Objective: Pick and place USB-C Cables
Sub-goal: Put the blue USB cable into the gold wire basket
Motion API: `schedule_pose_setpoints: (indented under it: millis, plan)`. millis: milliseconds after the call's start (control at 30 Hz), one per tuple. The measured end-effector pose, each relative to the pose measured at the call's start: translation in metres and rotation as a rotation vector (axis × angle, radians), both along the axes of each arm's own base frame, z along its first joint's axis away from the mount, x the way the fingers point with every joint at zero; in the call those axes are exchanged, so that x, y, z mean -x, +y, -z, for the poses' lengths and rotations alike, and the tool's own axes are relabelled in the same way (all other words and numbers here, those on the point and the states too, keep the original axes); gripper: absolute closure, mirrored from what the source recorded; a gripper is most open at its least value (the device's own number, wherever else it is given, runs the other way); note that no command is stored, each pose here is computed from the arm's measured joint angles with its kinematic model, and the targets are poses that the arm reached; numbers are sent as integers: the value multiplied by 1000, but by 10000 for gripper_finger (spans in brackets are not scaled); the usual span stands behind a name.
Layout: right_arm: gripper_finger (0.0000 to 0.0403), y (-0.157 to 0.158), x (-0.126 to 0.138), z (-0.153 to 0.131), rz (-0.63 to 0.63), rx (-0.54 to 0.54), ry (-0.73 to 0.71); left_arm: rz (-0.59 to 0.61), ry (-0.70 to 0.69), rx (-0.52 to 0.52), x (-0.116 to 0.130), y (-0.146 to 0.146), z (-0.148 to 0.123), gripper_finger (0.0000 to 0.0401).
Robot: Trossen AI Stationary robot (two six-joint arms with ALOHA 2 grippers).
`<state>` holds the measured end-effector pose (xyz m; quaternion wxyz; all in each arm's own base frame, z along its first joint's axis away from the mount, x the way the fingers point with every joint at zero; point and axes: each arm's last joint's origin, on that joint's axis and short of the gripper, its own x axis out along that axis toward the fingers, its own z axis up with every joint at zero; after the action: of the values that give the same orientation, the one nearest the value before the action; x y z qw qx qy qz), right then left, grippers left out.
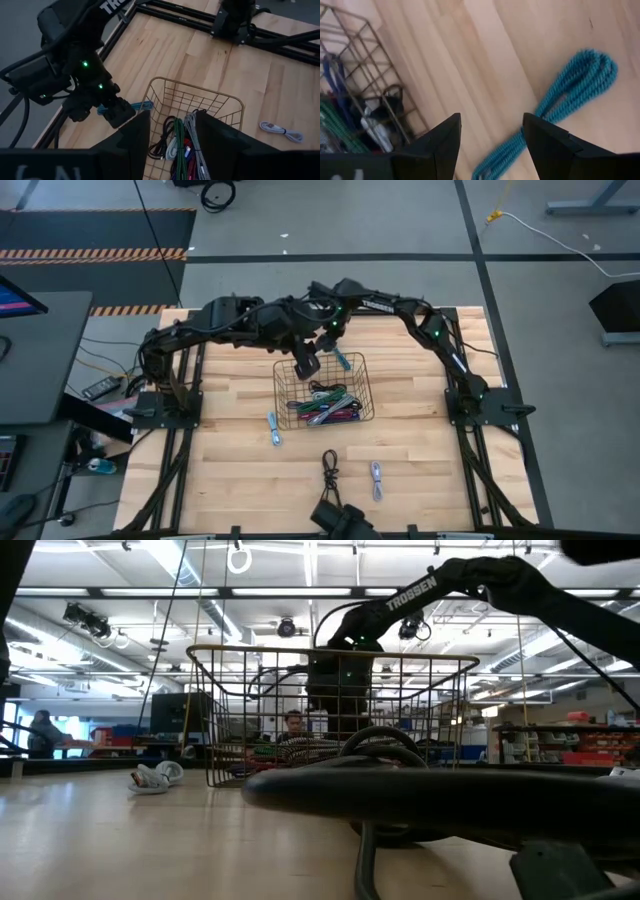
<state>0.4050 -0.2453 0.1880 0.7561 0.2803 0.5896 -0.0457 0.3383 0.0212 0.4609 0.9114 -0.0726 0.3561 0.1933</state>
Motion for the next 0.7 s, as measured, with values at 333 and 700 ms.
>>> schedule_pose_setpoints:
  millis: [333,700]
  plan:
    - [183,-5,22,2,-29,16,191,11,-6,0,-1,-4,0,236]
    - [183,1,16,-1,-83,-121,38,11,-18,0,-2,-4,-1,236]
